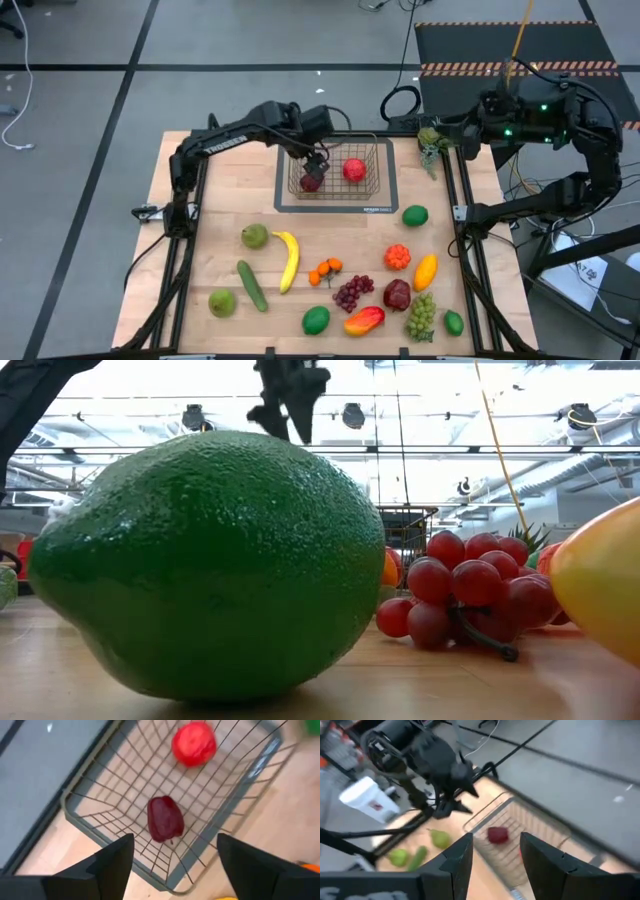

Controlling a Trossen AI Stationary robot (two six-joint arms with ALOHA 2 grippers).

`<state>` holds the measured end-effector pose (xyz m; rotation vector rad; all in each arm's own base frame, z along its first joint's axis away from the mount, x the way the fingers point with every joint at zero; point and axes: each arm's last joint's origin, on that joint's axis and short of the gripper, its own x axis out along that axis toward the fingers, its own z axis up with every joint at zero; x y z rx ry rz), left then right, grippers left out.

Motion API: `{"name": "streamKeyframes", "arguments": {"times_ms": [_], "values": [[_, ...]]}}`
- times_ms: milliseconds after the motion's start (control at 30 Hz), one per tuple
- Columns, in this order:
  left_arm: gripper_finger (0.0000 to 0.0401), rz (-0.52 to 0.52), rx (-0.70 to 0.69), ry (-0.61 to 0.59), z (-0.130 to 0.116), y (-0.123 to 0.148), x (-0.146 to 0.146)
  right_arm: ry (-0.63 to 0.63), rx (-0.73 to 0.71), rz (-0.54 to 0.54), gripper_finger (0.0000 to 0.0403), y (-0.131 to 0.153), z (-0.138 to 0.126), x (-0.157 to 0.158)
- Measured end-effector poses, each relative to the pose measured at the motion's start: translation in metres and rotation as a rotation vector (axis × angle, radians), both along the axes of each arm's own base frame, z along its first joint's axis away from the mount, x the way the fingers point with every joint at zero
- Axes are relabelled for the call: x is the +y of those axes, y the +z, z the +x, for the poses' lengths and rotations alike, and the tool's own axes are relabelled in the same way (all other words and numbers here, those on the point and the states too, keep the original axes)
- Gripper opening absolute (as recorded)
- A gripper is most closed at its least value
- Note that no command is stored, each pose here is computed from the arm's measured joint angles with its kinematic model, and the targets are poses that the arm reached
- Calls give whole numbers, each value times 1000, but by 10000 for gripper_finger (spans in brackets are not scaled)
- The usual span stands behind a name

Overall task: Build produce basket
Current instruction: Put the dark red apple into the brown wire basket

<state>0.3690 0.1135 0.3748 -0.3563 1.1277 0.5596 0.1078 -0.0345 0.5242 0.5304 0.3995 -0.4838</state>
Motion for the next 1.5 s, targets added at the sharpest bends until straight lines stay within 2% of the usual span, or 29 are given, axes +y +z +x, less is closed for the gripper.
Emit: {"name": "streamKeyframes", "arguments": {"times_ms": [233,367,467,667,867,1100,1200,1267,1400,1500], "values": [[219,62,-111,-35,-29,50,-32,24,17,130,160,-6,28,4],[189,137,-112,-42,-55,64,-58,43,45,182,160,-12,48,8],[169,143,-144,-65,-78,73,-75,70,74,212,160,-16,62,15],[139,118,-215,-98,-116,73,-101,135,135,252,160,-27,88,33],[133,83,-253,-136,-138,54,-120,249,213,237,160,-38,110,58],[132,-3,-246,-131,-144,31,-139,488,328,91,160,-53,127,95],[133,-31,-259,-112,-144,29,-148,631,445,-20,160,-62,126,107],[134,-12,-275,-74,-144,27,-152,739,521,-75,160,-69,125,113],[134,24,-329,-3,-142,27,-158,929,606,-85,161,-81,124,121],[134,9,-370,28,-140,28,-162,1045,644,-87,170,-92,118,126]]}}
